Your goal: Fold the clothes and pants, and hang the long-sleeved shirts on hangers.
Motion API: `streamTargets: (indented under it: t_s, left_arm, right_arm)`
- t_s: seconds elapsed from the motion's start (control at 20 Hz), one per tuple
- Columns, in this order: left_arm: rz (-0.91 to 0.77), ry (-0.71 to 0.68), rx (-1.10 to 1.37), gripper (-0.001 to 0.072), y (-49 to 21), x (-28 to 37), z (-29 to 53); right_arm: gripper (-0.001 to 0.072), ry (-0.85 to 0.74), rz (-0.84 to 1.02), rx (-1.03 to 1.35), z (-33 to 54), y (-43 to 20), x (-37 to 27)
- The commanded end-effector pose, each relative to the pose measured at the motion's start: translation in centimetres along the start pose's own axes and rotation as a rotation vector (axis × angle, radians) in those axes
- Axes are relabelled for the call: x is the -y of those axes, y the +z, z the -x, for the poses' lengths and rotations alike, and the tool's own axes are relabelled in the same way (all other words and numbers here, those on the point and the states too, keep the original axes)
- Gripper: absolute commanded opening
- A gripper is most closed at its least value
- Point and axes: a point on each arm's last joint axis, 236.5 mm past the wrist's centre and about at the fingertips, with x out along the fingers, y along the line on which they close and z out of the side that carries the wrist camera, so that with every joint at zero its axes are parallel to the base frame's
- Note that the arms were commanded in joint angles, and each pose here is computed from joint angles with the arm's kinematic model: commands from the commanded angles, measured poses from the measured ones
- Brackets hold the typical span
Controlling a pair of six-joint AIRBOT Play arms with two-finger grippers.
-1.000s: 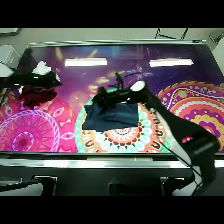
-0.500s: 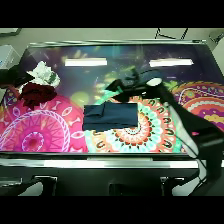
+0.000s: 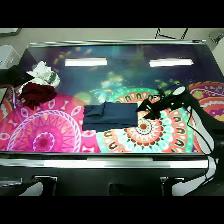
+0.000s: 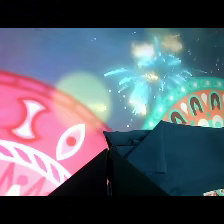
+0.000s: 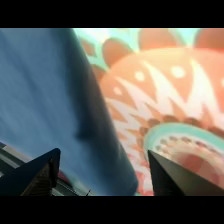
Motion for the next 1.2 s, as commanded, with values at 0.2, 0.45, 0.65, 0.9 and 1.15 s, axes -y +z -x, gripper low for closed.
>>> streamTargets:
  t_s: [0.2, 0.45, 0.65, 0.9, 1.15]
  left_arm:
    - [-0.023, -0.029, -0.016, 0.0017, -0.5, 1.8, -0.6]
    - [-0.030, -0.035, 0.004, 0.0017, 0.0, 2.2, -1.0]
    - [-0.038, -0.045, 0.014, 0.0017, 0.3, 2.7, -1.9]
    - [-0.031, -0.061, -0.024, 0.0018, -0.7, 3.5, -3.2]
    - [-0.004, -0.072, -0.040, 0.0018, -1.1, 4.3, -3.5]
  right_arm:
    - [0.0038, 0.145, 0.109, -0.090, -3.2, -1.5, -3.5]
    - [0.0036, 0.214, 0.310, 0.126, 11.6, 2.2, -12.5]
    - [0.0036, 0.213, 0.324, 0.406, 26.1, 4.4, -14.0]
    - [0.0037, 0.183, 0.061, 0.702, 38.3, 7.3, -1.7]
    - [0.0037, 0.035, -0.282, 0.826, 44.6, 4.6, 15.8]
